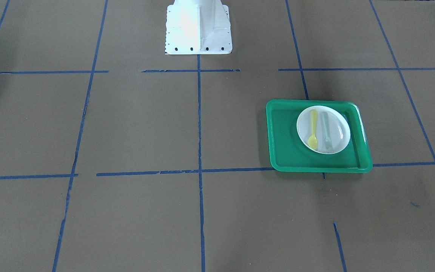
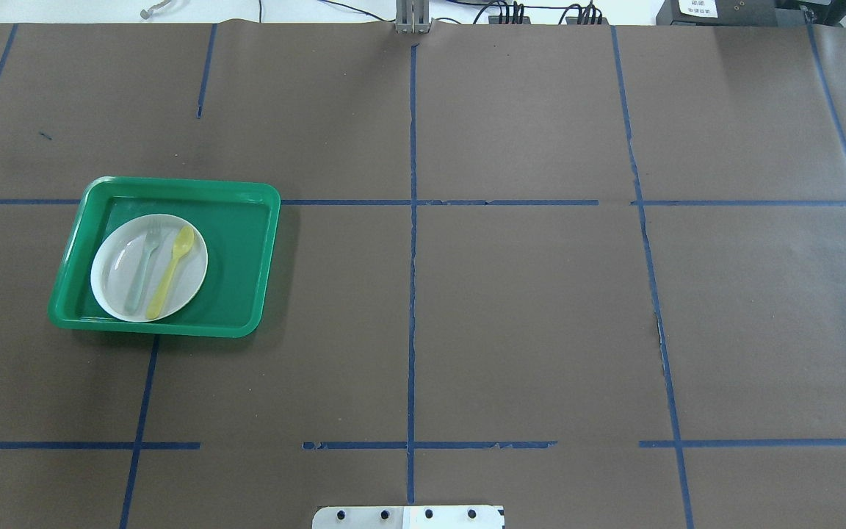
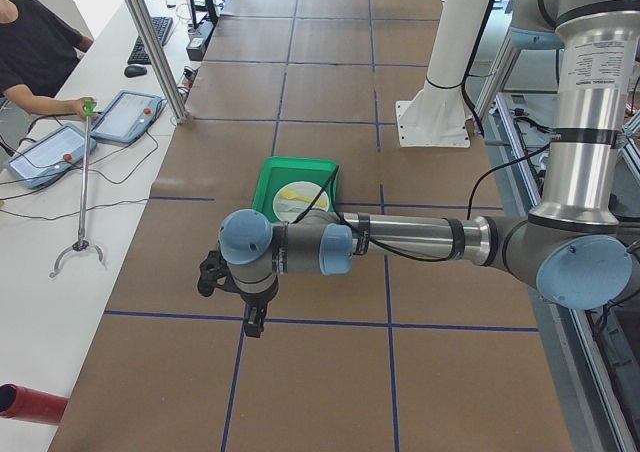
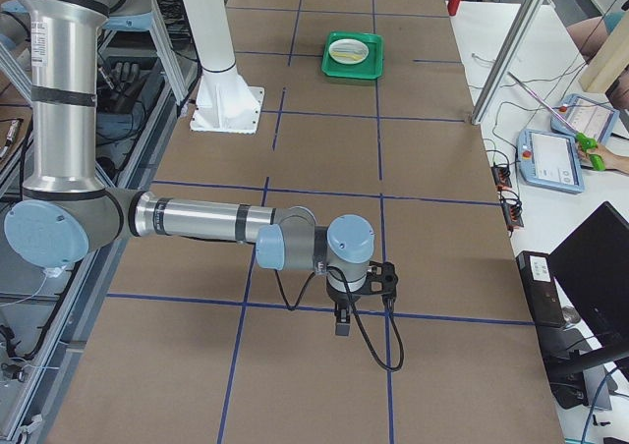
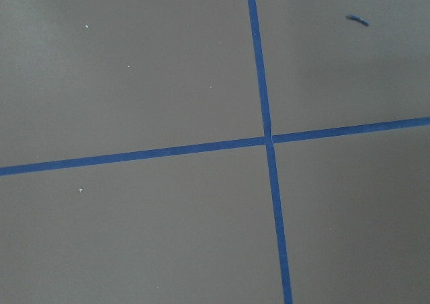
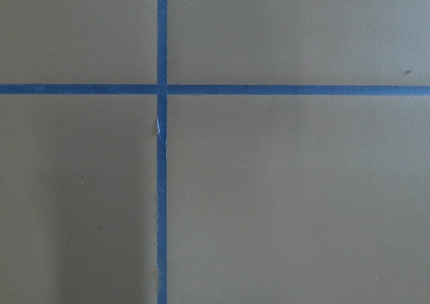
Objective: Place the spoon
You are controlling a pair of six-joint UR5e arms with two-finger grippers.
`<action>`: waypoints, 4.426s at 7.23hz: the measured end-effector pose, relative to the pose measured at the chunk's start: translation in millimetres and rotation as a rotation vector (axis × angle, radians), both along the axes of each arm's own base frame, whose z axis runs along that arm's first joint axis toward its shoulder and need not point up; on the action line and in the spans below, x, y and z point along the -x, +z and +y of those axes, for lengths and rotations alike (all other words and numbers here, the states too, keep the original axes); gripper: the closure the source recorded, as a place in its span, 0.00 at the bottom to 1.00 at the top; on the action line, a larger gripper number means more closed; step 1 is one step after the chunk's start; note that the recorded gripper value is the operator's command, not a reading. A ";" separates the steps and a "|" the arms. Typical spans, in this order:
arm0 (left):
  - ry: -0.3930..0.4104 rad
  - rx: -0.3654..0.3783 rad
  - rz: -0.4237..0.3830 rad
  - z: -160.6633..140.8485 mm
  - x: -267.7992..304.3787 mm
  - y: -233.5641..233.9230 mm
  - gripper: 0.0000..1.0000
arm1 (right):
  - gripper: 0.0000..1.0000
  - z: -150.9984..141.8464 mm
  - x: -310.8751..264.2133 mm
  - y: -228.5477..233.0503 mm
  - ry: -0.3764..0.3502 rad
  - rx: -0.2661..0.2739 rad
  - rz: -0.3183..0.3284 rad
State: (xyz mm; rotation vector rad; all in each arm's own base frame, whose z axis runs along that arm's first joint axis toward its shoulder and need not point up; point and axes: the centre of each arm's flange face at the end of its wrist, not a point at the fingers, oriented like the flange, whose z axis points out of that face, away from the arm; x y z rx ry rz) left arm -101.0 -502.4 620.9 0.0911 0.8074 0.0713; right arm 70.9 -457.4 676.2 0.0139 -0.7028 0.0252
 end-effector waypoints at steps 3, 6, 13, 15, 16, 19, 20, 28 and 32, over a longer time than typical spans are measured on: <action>0.024 0.013 -0.014 -2.4 -10.0 -16.0 0.00 | 0.00 0.0 0.0 0.0 0.000 0.000 0.000; 0.046 -0.035 -0.024 4.3 -20.8 -14.7 0.00 | 0.00 0.0 0.0 -0.1 0.000 -0.001 0.000; -0.039 -0.026 0.093 -10.9 -264.4 -173.8 0.03 | 0.00 0.0 0.0 -0.1 0.000 0.000 0.000; -0.051 -0.032 0.042 -8.3 -343.4 -197.2 0.10 | 0.00 0.0 0.0 0.1 0.000 0.001 0.000; -0.039 -0.039 0.023 -9.4 -373.3 -200.8 0.15 | 0.00 0.0 0.0 0.1 0.000 0.001 0.000; 0.023 -0.033 -0.008 -11.8 -442.2 -198.4 0.25 | 0.00 -0.2 0.0 -0.2 0.000 0.000 0.000; 0.031 -0.031 -0.009 -10.7 -446.7 -197.4 0.28 | 0.00 -0.3 0.0 -0.2 0.000 -0.001 0.000; 0.062 -0.026 0.011 0.9 -474.8 -172.6 0.32 | 0.00 -0.4 0.0 -0.3 0.000 -0.001 0.000; 0.072 -0.022 0.014 5.9 -483.4 -169.4 0.37 | 0.00 0.0 0.0 0.0 0.000 0.000 0.001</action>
